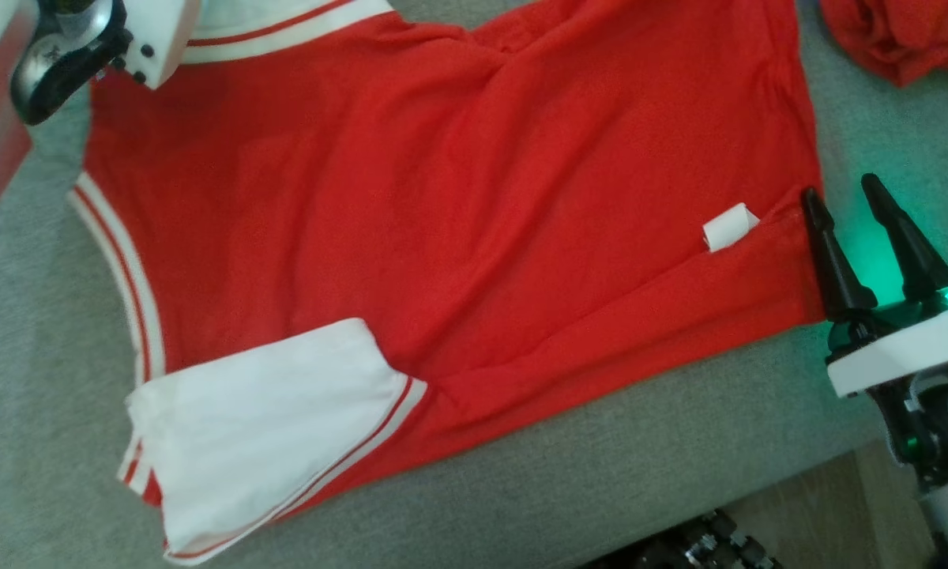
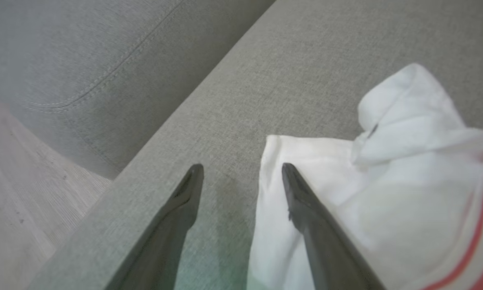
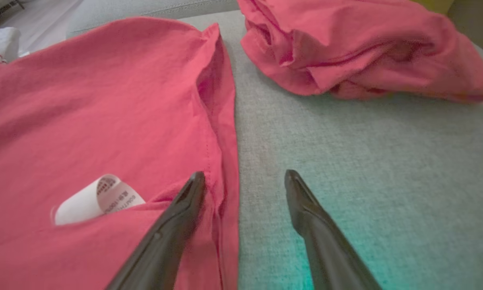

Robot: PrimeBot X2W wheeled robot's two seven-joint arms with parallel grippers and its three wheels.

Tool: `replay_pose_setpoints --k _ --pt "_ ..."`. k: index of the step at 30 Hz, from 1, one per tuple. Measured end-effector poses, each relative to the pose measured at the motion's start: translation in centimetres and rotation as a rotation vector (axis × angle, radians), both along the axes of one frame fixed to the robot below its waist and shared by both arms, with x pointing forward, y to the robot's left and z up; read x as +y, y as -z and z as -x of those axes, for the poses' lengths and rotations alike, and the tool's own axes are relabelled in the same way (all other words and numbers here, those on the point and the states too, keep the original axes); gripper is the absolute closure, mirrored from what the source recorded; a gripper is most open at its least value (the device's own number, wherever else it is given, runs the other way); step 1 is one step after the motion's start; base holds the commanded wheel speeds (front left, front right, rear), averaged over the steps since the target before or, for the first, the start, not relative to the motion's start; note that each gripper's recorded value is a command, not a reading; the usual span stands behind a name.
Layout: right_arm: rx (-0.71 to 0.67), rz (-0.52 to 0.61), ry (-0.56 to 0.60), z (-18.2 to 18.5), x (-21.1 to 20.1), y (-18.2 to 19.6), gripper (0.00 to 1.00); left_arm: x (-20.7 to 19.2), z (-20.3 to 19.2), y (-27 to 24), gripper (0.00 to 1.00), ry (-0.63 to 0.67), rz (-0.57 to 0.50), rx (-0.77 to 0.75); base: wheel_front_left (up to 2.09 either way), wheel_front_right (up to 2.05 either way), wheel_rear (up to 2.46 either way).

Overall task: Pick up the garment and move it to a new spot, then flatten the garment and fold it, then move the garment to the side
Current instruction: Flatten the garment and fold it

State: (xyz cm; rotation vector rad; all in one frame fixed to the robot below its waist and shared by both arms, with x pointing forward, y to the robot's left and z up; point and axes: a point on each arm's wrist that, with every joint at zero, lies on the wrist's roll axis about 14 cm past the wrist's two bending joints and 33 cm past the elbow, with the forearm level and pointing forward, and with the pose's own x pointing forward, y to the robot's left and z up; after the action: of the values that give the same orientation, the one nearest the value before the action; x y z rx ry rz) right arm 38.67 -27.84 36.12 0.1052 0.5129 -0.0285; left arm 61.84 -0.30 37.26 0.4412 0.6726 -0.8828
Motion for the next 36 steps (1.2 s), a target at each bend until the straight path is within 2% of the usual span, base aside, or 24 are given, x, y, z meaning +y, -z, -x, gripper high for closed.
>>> replay_pose_setpoints --k 6,7,8,9,16,20,21,29,36 --pt "0.02 0.006 0.031 0.6 -0.8 0.7 0.0 -1.6 0.3 1.3 0.0 0.041 -0.003 0.07 0.0 0.0 0.0" --pt "0.021 0.006 0.033 0.5 -0.9 0.8 0.0 -1.7 0.3 1.3 0.18 0.048 -0.006 0.069 0.0 0.0 0.0" --pt "0.02 0.008 0.035 0.5 -1.0 0.8 0.0 -1.8 0.3 1.3 0.73 0.054 -0.005 0.07 0.0 0.0 0.0" --pt "0.016 0.01 0.035 0.4 -1.1 0.7 0.0 -1.9 0.4 1.4 1.0 0.06 -0.001 0.075 0.0 0.0 0.0" --pt "-0.047 -0.009 -0.002 -1.5 -0.6 -0.9 0.0 -1.9 1.0 0.8 1.0 0.088 0.03 0.048 0.0 0.0 0.0" --pt "-0.088 -0.01 -0.082 -5.0 0.0 -3.2 0.0 -0.9 0.6 -0.9 1.0 0.078 0.072 -0.015 0.0 0.0 0.0" --pt "-0.087 -0.002 -0.121 -7.1 0.5 -4.1 0.0 -0.4 0.2 -2.2 1.0 0.071 0.097 -0.063 0.0 0.0 0.0" --pt "0.093 0.081 -0.226 -13.0 1.8 -3.0 0.0 2.4 -0.9 -6.3 1.0 0.028 0.141 -0.2 0.0 0.0 0.0" --pt "0.193 0.129 -0.256 -15.0 2.4 -1.1 0.0 3.7 -0.7 -6.5 1.0 0.011 0.139 -0.217 0.0 0.0 0.0"
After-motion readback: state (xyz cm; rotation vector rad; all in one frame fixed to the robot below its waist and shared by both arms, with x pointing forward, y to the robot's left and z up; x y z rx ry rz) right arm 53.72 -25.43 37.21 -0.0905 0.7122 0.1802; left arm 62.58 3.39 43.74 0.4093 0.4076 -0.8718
